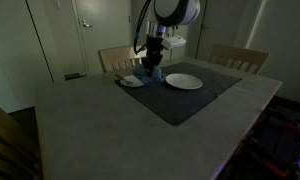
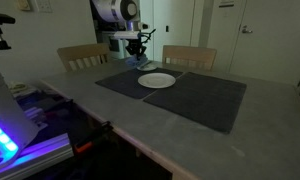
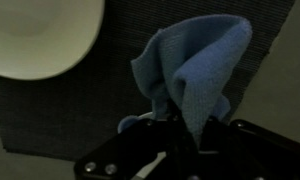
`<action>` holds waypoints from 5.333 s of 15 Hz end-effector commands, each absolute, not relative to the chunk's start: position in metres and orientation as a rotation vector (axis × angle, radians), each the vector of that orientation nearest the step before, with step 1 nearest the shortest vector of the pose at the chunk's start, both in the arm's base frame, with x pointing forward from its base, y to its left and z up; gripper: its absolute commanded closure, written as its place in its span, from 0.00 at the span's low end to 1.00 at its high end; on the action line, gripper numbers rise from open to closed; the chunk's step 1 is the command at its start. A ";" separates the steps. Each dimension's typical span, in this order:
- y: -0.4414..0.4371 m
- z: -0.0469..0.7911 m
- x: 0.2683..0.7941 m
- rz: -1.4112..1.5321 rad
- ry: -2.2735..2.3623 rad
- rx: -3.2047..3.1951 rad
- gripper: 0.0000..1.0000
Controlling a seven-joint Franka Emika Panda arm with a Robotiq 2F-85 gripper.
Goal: Use the towel to wipe the plate
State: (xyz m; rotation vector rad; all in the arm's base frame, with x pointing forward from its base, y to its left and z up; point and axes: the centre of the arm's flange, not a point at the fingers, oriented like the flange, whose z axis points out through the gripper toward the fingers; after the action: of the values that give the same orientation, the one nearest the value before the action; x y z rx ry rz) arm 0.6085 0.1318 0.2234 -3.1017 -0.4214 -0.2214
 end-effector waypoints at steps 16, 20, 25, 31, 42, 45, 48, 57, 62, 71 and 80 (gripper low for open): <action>0.011 0.259 0.613 -0.276 -0.231 -3.190 0.88; 0.002 0.257 0.609 -0.283 -0.229 -3.186 0.88; -0.018 0.232 0.610 -0.055 -0.113 -3.135 0.97; -0.064 0.198 0.599 -0.029 0.115 -3.218 0.97; -0.074 0.148 0.603 0.145 0.372 -3.232 0.97; -0.068 0.150 0.606 0.238 0.375 -3.200 0.97; -0.057 0.151 0.606 0.325 0.357 -3.181 0.97; -0.019 0.142 0.620 0.267 0.310 -3.141 0.97; -0.016 0.145 0.629 0.097 0.392 -3.141 0.97; -0.052 0.153 0.634 -0.119 0.617 -3.232 0.97; -0.054 0.155 0.615 0.213 0.633 -3.273 0.97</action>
State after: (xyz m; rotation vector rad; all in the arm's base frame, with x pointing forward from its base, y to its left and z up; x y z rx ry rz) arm 0.6243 -0.0605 0.1602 -3.2533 0.6684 0.0543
